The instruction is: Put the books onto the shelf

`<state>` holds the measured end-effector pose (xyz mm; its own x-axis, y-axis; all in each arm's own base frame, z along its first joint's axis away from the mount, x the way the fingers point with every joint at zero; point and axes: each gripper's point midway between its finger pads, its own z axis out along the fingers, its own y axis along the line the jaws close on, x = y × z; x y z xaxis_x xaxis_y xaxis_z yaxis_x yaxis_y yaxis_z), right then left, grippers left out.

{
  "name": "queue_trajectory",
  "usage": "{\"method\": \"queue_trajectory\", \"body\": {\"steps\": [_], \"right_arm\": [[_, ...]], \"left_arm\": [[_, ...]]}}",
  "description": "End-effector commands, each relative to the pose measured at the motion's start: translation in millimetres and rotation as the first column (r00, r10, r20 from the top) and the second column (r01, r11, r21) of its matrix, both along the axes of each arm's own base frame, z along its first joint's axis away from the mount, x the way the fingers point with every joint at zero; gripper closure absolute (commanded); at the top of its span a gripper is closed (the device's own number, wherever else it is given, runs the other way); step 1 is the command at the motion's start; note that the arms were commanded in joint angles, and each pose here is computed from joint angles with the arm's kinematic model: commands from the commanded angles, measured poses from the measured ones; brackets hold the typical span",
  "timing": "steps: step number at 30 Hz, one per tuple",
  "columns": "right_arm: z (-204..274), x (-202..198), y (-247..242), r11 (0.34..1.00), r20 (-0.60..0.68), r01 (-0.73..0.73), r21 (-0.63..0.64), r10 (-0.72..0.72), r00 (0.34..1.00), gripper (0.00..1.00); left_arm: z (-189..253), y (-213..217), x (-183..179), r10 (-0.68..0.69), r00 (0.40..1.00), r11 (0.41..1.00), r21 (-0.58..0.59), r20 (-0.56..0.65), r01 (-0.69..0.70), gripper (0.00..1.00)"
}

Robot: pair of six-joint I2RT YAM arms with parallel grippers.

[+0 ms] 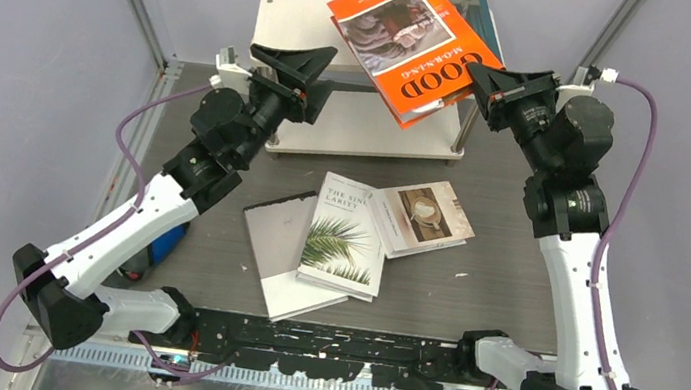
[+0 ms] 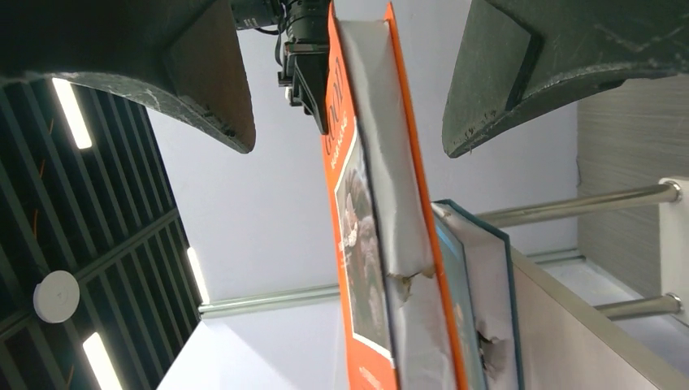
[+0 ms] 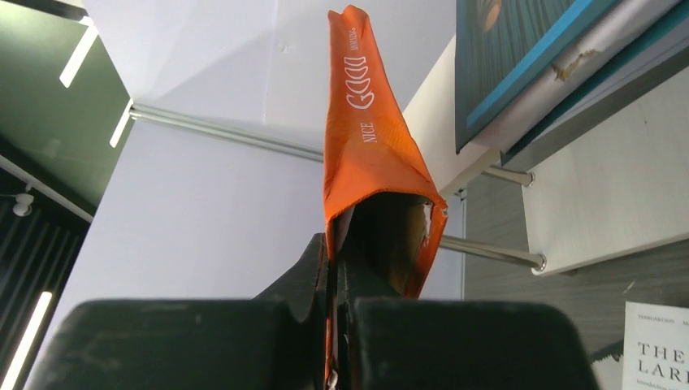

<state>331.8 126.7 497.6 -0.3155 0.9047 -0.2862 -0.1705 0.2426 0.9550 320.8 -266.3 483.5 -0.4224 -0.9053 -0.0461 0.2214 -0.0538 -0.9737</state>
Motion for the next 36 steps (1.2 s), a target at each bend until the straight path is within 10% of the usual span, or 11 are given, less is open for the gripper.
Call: {"method": "queue_trajectory", "body": {"steps": [1, 36], "right_arm": [[67, -3, -14, 0.993, 0.206, 0.063, 0.097, -0.081, 0.975, 0.99], [34, 124, -64, 0.871, 0.112, 0.408, 0.275, -0.45, 0.886, 0.99]], "left_arm": [[28, 16, -4, -0.019, 0.998, 0.999, -0.026, 0.053, 0.021, 0.15], [37, 67, 21, 0.014, 0.996, 1.0, 0.027, 0.086, -0.016, 0.15]]}}
